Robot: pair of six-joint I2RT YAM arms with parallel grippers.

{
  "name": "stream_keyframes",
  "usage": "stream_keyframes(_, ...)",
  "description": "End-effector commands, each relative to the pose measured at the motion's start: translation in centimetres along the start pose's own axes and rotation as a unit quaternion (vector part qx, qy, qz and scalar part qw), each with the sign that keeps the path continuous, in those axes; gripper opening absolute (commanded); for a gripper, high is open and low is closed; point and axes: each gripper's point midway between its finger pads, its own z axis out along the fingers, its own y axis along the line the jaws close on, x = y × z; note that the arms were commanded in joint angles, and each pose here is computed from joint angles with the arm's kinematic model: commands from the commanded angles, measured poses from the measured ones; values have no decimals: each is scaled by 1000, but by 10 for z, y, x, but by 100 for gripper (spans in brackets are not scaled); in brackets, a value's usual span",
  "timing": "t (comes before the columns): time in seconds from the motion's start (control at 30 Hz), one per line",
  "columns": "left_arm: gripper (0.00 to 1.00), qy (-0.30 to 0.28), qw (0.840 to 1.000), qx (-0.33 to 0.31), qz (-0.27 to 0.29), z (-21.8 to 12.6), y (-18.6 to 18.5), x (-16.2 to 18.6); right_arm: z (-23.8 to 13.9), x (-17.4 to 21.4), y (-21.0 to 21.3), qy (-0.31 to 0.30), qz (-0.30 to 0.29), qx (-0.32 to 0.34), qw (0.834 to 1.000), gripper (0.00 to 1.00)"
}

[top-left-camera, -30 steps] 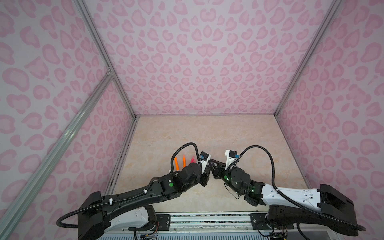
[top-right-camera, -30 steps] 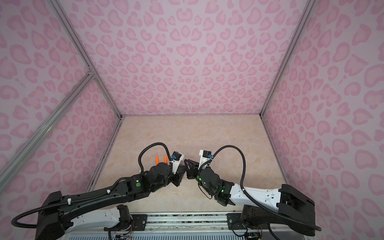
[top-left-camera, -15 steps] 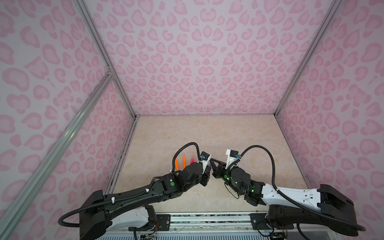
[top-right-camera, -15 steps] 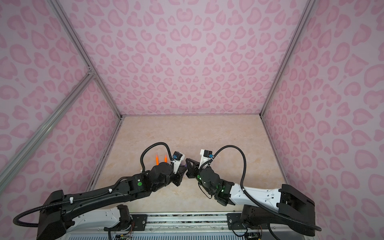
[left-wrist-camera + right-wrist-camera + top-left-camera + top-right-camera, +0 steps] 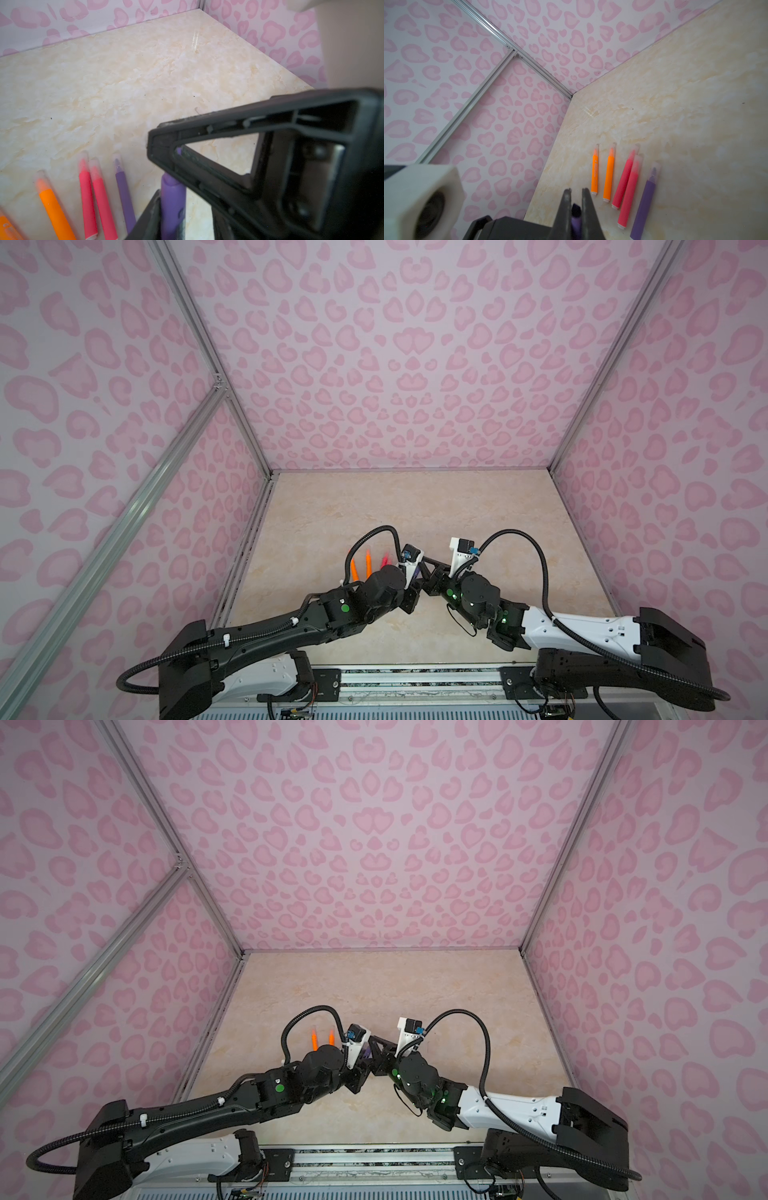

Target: Insert the pens into the pen caps

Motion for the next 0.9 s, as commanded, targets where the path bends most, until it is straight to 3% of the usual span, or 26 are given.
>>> stream_keyframes(0.0, 40, -17, 1000, 7, -7, 1, -4, -12, -2, -5, 3, -9, -1, -6, 1000, 0)
stream_keyframes(0.17, 15, -20, 1000, 7, -7, -1, -3, -12, -3, -3, 3, -6, -3, -5, 1000, 0)
stream_keyframes(0.33, 3, -29, 1000, 2, -12, -5, 0, -14, -1, 1, 1, -2, -3, 0, 1000, 0)
stream_keyframes(0.4, 3, -33, 999, -1, -14, -7, 1, -15, -1, 0, 2, -1, -9, 0, 1000, 14)
stream_keyframes(0.47, 3, -37, 999, -6, -18, -9, 4, -16, -4, -6, 1, -10, -19, 9, 1000, 44)
stream_keyframes(0.53, 3, -35, 999, -13, -25, -9, 8, -15, -9, -14, -6, -22, -27, 31, 999, 61)
stream_keyframes(0.63, 3, -32, 999, -13, -36, -7, 12, -15, -19, -28, -20, -44, -41, 68, 996, 70)
stream_keyframes(0.87, 3, -22, 998, -15, -64, -2, 23, -12, -39, -58, -59, -77, -51, 135, 987, 74)
